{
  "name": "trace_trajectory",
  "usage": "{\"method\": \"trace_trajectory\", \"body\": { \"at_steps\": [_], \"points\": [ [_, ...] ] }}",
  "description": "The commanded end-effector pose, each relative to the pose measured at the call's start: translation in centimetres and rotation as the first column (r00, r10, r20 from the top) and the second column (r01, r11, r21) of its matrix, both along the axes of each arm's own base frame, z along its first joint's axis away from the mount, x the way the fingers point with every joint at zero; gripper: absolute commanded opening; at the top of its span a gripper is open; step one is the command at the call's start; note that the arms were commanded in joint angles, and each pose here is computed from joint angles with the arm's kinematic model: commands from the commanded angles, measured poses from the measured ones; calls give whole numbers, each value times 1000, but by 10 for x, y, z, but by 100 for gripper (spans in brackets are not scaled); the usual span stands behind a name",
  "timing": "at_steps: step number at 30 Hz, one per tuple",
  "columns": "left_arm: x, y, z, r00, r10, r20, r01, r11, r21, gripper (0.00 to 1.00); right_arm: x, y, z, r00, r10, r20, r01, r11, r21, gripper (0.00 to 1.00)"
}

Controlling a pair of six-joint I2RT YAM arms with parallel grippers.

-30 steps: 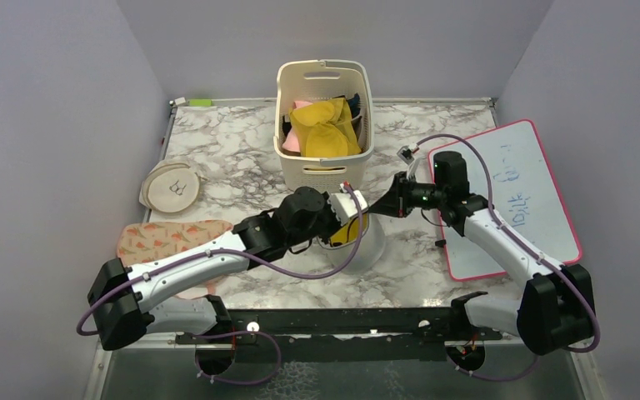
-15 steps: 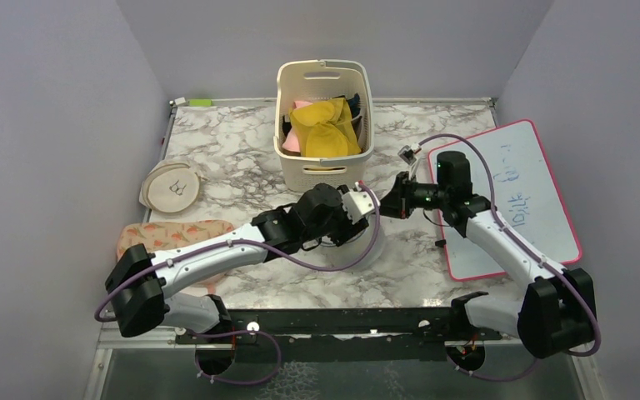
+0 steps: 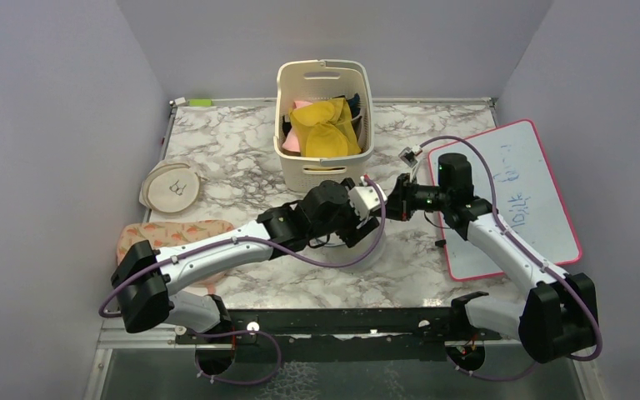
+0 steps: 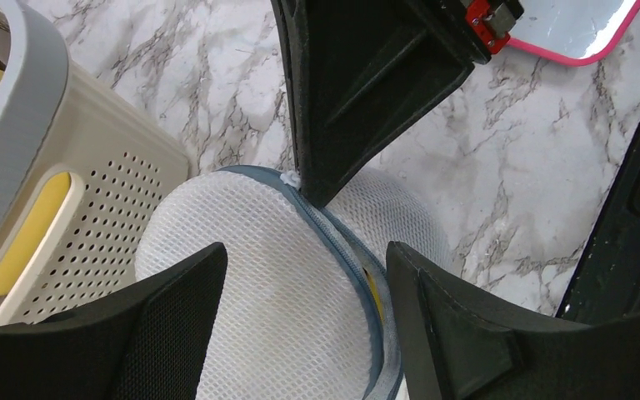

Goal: Unzip the laundry bag and remove the bra
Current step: Unzip the laundry bag at the center of the board.

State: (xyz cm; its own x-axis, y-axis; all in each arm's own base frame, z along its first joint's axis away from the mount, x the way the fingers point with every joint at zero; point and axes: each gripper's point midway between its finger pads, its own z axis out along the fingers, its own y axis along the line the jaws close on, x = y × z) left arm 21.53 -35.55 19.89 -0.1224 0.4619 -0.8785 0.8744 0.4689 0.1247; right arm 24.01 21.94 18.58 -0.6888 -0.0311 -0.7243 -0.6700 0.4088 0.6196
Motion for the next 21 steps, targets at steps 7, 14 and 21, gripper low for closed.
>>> {"method": "trace_trajectory", "body": {
  "at_steps": [7,14,21],
  "points": [
    [-6,-11,4,999,2,-33,-4,998,-60,66,-4,3,11,998,45,54,-47,998,37,1],
    [10,-10,-6,996,84,-17,-84,996,-20,52,-8,3,11,997,45,58,-48,998,36,1],
    [21,-5,-12,989,146,2,-146,989,22,36,-9,3,12,997,47,61,-49,998,36,1]
  ]
}}
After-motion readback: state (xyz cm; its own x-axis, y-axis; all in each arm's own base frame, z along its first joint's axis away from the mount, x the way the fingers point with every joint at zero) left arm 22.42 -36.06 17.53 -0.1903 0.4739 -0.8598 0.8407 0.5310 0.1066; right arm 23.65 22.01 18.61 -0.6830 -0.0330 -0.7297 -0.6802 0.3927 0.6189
